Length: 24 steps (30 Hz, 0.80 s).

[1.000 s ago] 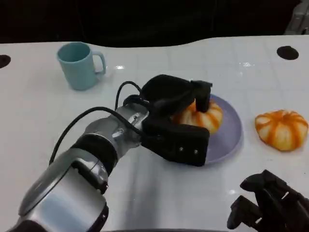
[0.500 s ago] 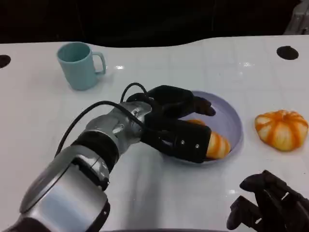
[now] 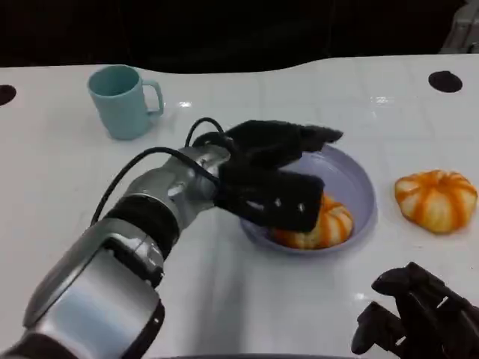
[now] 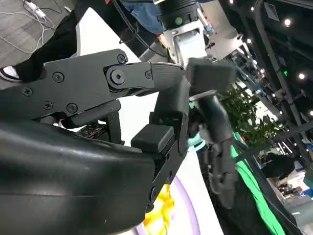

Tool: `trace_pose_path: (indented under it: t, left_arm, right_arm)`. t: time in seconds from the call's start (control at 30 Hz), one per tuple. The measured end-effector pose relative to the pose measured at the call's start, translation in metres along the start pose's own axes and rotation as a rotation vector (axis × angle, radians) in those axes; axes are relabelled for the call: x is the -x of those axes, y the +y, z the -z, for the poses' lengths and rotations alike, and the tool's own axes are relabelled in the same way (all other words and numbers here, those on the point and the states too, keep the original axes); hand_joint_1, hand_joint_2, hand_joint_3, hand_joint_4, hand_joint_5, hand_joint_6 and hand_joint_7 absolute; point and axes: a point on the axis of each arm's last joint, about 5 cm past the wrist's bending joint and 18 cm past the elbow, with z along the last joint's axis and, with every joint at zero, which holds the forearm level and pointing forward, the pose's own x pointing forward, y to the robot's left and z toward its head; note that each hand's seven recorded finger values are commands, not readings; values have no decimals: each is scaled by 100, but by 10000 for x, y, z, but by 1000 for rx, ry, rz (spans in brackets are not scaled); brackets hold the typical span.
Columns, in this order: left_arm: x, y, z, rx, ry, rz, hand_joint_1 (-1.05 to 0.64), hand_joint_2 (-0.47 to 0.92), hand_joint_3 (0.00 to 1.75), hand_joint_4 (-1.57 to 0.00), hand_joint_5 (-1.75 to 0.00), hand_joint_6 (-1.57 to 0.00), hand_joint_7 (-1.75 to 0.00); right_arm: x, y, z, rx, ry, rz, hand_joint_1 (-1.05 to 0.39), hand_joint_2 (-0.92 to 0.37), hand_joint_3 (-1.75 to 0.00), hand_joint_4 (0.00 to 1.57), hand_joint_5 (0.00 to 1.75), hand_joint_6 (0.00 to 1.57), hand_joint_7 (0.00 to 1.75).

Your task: Grasp the bread from the table and place it into the plate.

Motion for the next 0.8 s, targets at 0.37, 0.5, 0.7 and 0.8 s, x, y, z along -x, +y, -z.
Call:
trace_pose_path:
  t: [0.37, 0.5, 0.7, 0.8]
  left_arm:
    - [310, 29, 327, 532, -100, -120, -85, 92, 50, -33, -22, -30, -11]
    - [456, -110, 445, 718, -144, -193, -76, 92, 40, -38, -69, -50, -16]
    - [626, -331, 516, 1176, -240, -332, -68, 92, 32, -45, -128, -56, -65]
    - [745, -449, 506, 1386, -259, -364, -66, 92, 39, -45, -158, -45, -116]
  right_arm:
    - [1, -1, -2, -3, -2, 0, -54, -92, -24, 59, 153, 71, 92]
    - [-3, -3, -5, -1, -2, -2, -55, -92, -25, 59, 154, 70, 94]
    - [-10, -5, -12, 6, -1, -4, -55, -92, -25, 60, 155, 71, 96]
    - [-9, -6, -13, 9, 0, -4, -55, -92, -25, 60, 155, 71, 96]
